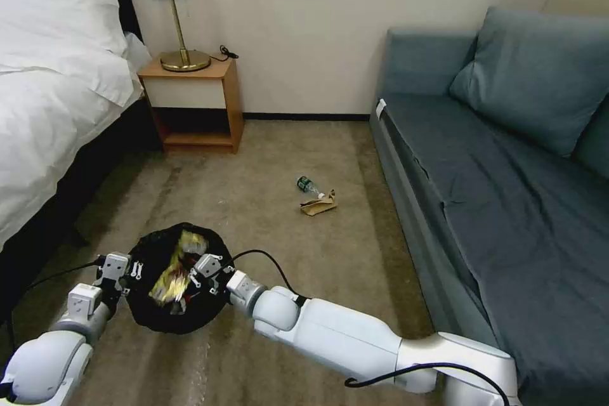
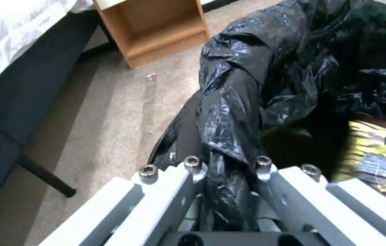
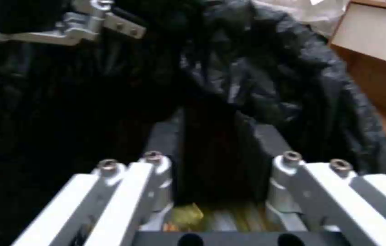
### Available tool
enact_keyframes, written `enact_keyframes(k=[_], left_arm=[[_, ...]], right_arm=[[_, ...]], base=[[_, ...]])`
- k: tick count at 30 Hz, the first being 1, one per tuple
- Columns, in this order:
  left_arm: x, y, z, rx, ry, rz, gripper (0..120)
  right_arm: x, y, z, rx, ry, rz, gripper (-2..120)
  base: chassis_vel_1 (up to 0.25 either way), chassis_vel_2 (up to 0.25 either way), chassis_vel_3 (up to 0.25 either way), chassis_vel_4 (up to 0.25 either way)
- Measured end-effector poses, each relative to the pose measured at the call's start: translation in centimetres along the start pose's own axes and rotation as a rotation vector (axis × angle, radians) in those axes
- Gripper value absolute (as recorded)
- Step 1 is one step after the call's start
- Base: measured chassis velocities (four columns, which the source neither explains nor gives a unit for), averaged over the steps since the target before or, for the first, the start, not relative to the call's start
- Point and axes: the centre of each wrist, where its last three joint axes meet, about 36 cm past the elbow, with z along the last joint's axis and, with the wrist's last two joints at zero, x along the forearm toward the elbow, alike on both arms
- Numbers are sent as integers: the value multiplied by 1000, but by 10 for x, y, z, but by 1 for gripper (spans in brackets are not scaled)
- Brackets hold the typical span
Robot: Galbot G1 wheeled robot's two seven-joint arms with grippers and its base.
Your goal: Pick up the trash bin, then pick up the garbage on the floor and place it into the trash bin.
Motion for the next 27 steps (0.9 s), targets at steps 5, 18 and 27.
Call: enact_keyframes(k=[5,18,27], left_arm=[[0,1,0,1,-3,-5,3],[0,16,10,1,12,-57,3],[3,21,2,-16,-5,-91,3]], right_arm=[[1,7,-8,1,-23,-14,57],[30,-10,-63,-127,-69,11,99],[54,-48,-93,-286,-5,181,100]], base=[[0,0,0,0],[0,0,0,0],[0,0,0,0]])
